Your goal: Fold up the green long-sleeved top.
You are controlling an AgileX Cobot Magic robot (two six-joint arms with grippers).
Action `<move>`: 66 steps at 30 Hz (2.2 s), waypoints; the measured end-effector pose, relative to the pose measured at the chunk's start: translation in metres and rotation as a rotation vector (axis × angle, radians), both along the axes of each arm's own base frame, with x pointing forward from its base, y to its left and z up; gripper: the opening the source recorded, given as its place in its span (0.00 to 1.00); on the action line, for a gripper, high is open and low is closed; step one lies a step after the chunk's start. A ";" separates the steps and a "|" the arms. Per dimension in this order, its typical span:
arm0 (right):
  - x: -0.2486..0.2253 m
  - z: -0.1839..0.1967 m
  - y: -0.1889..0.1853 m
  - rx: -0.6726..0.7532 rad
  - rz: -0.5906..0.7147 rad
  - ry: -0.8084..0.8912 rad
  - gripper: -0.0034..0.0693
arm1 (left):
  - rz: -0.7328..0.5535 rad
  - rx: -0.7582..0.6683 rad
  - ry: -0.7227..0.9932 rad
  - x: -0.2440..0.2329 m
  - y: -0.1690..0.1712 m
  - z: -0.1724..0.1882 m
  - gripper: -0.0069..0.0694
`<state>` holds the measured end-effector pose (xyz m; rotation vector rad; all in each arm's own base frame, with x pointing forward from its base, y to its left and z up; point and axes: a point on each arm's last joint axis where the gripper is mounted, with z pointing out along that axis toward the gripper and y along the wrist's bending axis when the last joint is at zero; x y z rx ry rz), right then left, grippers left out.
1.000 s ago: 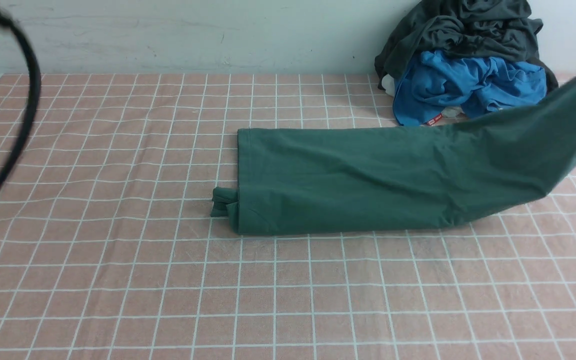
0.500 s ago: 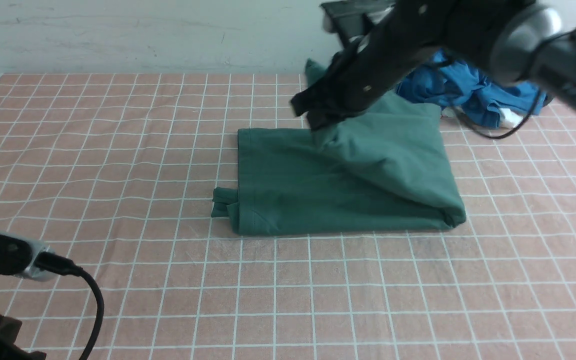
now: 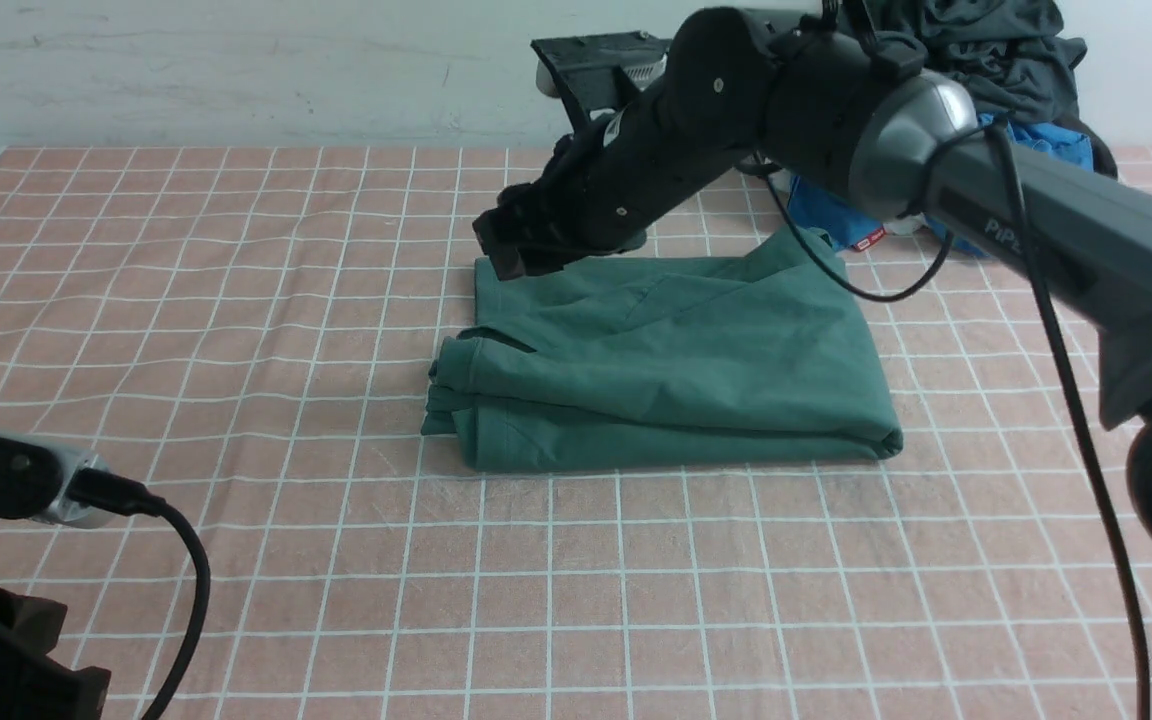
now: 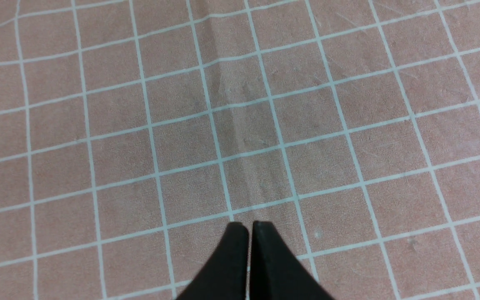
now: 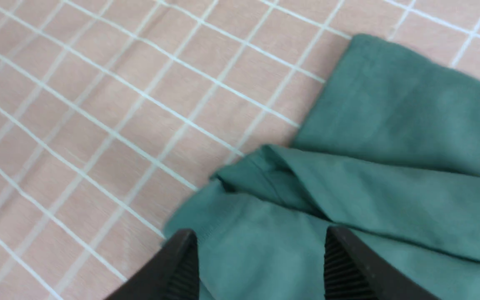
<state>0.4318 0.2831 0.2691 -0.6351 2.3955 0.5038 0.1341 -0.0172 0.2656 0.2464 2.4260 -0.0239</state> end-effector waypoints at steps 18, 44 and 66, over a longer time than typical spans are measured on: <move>-0.026 -0.068 0.075 -0.060 0.203 0.047 0.03 | 0.001 -0.044 -0.023 0.002 -0.003 0.002 0.09; -0.226 0.195 -0.142 -0.071 0.074 -0.479 0.03 | 0.001 -0.043 -0.016 0.001 -0.003 0.001 0.09; -0.310 -0.051 -0.198 -0.211 0.106 -0.173 0.03 | 0.001 -0.043 -0.016 0.001 -0.003 0.001 0.09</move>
